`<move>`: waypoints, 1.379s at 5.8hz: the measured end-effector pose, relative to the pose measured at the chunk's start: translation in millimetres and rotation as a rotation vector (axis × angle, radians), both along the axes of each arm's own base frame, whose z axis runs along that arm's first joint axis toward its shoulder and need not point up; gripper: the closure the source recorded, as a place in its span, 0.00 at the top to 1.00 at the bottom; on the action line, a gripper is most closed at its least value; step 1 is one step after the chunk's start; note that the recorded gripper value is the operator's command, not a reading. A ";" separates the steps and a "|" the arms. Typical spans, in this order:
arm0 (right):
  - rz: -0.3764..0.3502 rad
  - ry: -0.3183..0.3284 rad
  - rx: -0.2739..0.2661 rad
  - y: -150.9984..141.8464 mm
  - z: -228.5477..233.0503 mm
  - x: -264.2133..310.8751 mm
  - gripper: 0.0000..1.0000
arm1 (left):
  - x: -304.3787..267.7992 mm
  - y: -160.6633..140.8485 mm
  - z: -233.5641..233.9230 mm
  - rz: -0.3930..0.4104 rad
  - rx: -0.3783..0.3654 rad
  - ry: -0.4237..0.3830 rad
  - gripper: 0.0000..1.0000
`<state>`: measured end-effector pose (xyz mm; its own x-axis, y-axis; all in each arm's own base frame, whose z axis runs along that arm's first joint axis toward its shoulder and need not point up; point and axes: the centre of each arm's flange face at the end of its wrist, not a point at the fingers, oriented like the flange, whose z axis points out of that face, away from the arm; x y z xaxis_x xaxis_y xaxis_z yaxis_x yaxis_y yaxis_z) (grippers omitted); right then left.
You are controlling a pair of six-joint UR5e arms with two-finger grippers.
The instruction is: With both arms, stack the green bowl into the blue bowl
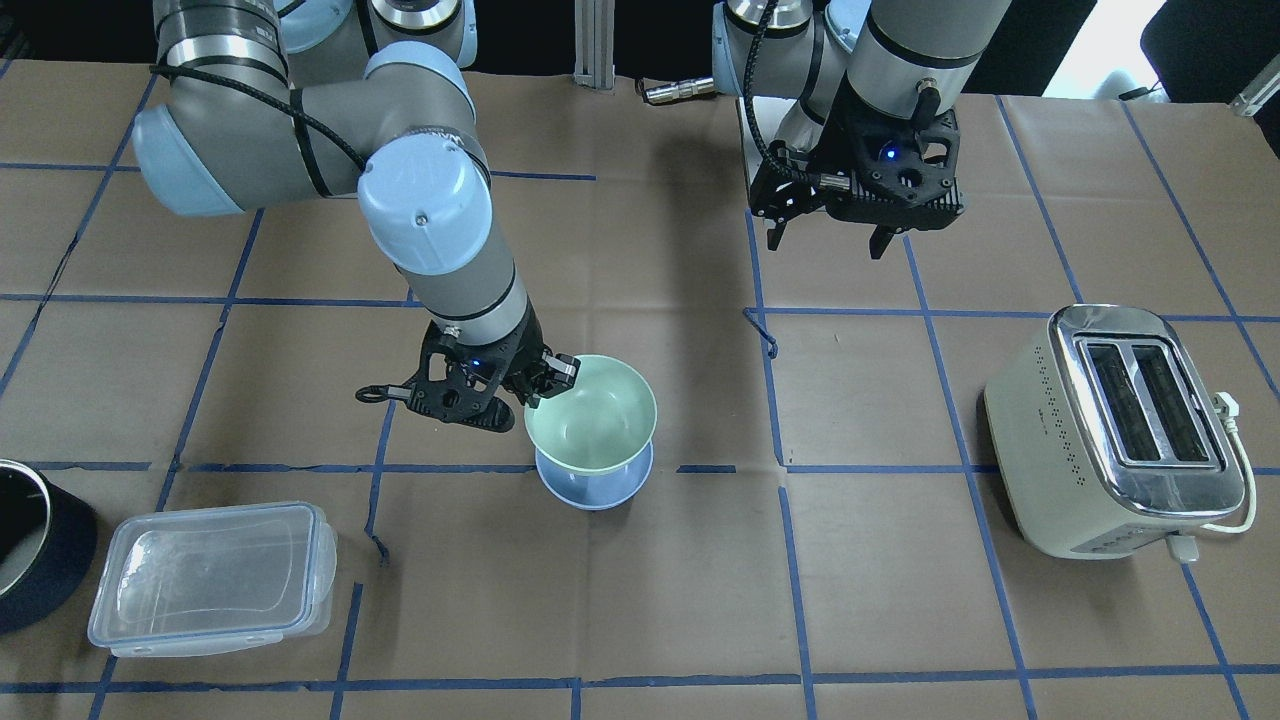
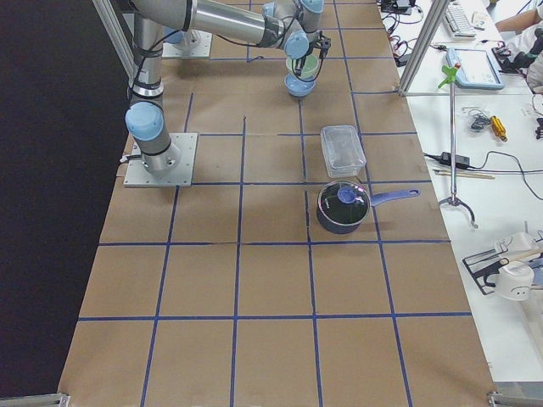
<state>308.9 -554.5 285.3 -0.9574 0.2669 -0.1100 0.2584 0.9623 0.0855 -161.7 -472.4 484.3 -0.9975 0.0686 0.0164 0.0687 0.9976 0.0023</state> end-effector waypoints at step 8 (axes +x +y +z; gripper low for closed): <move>-0.018 0.000 -0.025 -9.8 3.7 -14.8 1.00 | 4.4 -0.9 3.9 0.010 -0.002 -0.003 0.98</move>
